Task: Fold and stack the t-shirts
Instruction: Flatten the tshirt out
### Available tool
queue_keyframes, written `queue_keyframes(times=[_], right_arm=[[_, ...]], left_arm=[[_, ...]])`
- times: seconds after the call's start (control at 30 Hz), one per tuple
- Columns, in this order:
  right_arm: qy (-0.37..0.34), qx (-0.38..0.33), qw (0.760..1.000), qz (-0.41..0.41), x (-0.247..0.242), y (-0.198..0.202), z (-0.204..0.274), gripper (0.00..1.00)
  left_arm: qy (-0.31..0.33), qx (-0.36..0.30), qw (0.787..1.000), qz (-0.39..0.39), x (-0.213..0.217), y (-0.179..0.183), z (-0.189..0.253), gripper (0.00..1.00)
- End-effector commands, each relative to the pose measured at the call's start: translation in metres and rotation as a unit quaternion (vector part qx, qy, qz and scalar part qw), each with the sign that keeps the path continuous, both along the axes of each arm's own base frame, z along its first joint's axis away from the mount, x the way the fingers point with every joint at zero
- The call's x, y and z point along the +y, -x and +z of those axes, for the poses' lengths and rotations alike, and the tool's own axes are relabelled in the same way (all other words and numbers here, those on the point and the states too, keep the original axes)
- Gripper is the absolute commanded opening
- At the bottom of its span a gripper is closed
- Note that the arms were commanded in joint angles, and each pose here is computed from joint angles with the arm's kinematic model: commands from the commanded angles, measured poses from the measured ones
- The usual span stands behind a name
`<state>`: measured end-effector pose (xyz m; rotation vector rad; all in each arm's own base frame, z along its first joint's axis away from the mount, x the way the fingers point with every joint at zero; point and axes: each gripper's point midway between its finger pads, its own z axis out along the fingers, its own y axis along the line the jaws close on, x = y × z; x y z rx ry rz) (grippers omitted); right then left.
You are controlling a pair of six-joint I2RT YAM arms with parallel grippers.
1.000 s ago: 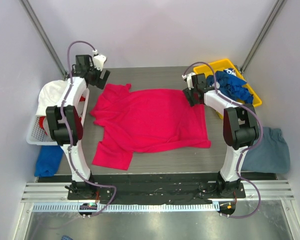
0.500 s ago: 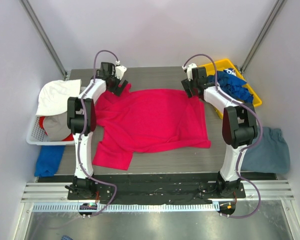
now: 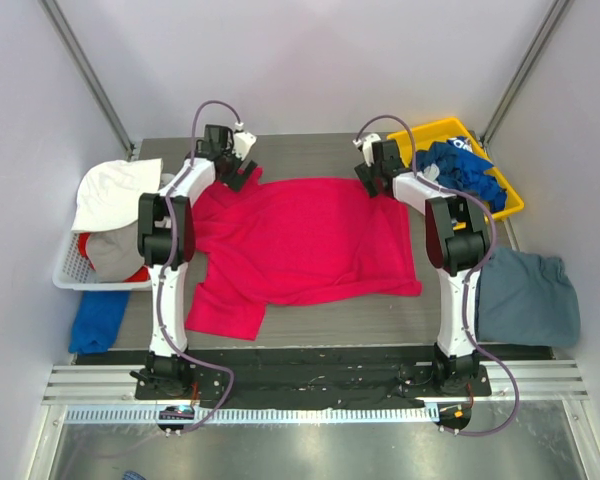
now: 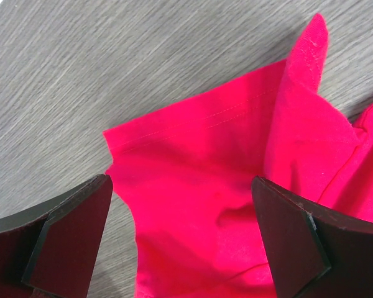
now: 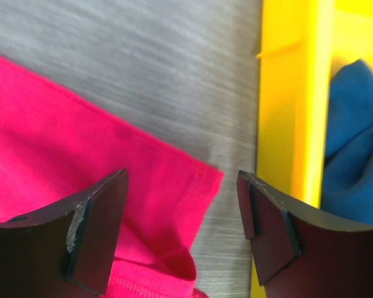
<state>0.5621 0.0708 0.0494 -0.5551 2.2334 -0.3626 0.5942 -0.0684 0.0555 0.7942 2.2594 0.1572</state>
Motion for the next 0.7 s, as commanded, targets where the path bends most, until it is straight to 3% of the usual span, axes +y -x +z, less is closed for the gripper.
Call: queue_keyframes(times=[0.0, 0.37, 0.67], right_arm=[[0.008, -0.029, 1.000, 0.006, 0.004, -0.016, 0.013, 0.78], [0.045, -0.028, 0.999, 0.004, -0.003, -0.029, -0.004, 0.78], [0.075, -0.038, 0.996, 0.006, -0.005, -0.053, -0.008, 0.78]], left_arm=[[-0.006, -0.025, 1.000, -0.006, -0.003, -0.011, 0.011, 1.00], [-0.036, -0.023, 0.999, -0.004, 0.000, -0.019, -0.005, 1.00], [-0.065, -0.038, 0.997, 0.009, 0.004, -0.051, -0.017, 1.00]])
